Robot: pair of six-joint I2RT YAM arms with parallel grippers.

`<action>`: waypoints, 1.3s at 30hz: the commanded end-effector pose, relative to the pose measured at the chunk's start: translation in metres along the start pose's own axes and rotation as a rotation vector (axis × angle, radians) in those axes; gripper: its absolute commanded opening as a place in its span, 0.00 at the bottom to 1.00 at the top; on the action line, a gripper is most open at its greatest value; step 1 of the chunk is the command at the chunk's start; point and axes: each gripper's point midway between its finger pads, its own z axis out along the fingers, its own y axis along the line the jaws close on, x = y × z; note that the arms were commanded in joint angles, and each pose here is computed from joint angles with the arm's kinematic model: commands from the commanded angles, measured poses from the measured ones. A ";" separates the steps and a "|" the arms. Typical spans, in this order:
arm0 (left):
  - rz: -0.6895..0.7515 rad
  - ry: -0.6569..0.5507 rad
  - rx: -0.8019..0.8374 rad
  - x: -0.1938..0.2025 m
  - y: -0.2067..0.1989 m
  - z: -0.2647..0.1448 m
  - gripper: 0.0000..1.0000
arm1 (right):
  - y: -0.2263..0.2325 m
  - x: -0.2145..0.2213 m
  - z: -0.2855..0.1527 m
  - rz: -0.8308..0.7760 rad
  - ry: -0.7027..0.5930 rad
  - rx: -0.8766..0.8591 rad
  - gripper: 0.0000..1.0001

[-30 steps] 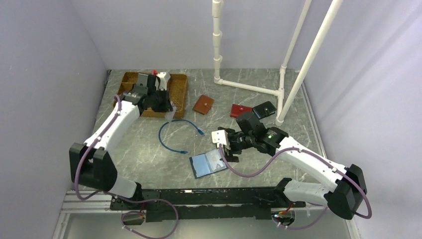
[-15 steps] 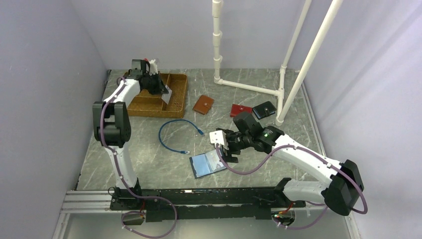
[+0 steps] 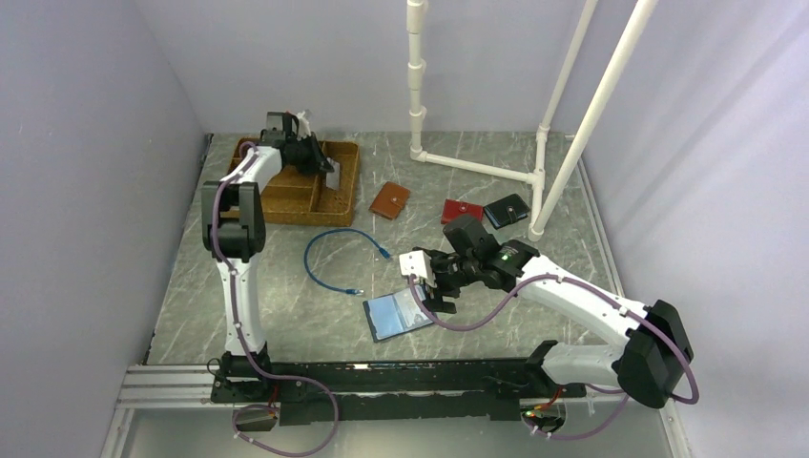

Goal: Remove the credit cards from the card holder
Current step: Place the credit card in the storage box.

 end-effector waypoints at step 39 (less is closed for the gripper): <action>-0.081 -0.029 0.325 0.188 -0.158 -0.221 0.93 | -0.001 0.019 -0.010 -0.013 -0.121 -0.083 0.82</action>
